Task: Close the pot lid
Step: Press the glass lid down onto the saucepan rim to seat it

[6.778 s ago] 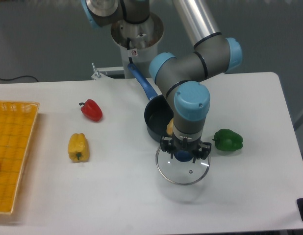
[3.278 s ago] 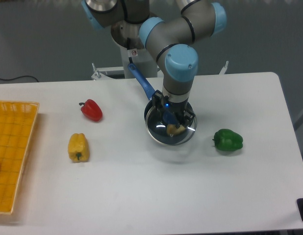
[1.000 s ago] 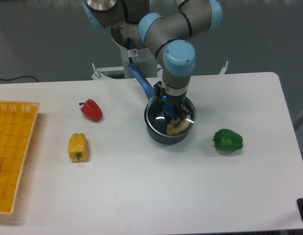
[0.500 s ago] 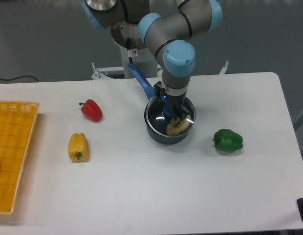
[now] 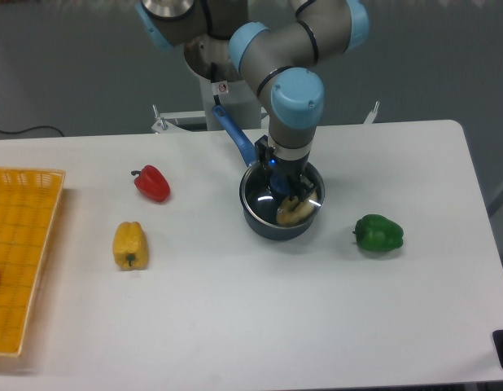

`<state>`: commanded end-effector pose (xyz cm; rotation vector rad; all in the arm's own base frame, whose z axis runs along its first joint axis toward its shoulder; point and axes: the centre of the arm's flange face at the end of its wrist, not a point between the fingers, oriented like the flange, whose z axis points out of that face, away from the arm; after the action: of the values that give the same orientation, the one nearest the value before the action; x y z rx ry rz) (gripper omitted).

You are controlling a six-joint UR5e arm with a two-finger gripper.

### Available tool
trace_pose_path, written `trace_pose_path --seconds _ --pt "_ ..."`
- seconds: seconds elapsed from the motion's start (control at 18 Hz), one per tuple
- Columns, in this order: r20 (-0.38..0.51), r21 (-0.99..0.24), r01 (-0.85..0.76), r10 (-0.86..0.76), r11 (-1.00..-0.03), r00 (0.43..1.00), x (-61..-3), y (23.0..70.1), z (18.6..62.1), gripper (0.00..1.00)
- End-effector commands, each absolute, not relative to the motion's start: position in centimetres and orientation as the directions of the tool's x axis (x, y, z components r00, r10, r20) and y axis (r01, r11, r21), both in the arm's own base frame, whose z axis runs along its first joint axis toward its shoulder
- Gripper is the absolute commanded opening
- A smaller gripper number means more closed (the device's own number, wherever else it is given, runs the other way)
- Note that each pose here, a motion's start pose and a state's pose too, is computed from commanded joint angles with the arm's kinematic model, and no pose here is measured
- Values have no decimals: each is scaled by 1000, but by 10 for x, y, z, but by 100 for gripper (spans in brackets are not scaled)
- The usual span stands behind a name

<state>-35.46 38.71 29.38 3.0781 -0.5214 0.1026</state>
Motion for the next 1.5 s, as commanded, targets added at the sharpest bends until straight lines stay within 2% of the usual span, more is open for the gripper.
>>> trace_pose_path --seconds 0.17,0.44,1.17,1.22,1.39,1.5 --pt "69 10 -330 -328 -944 942 -354 387 293 72" --pt "63 32 -334 -331 -942 941 -356 386 293 84" --pt "72 36 -341 -338 -939 938 -352 390 290 87" --pt "76 38 -337 -334 -941 940 -352 389 290 88" --pt "125 42 -334 -327 -942 937 -348 388 297 99" --pt "161 53 -320 -308 -946 938 -347 389 305 99"
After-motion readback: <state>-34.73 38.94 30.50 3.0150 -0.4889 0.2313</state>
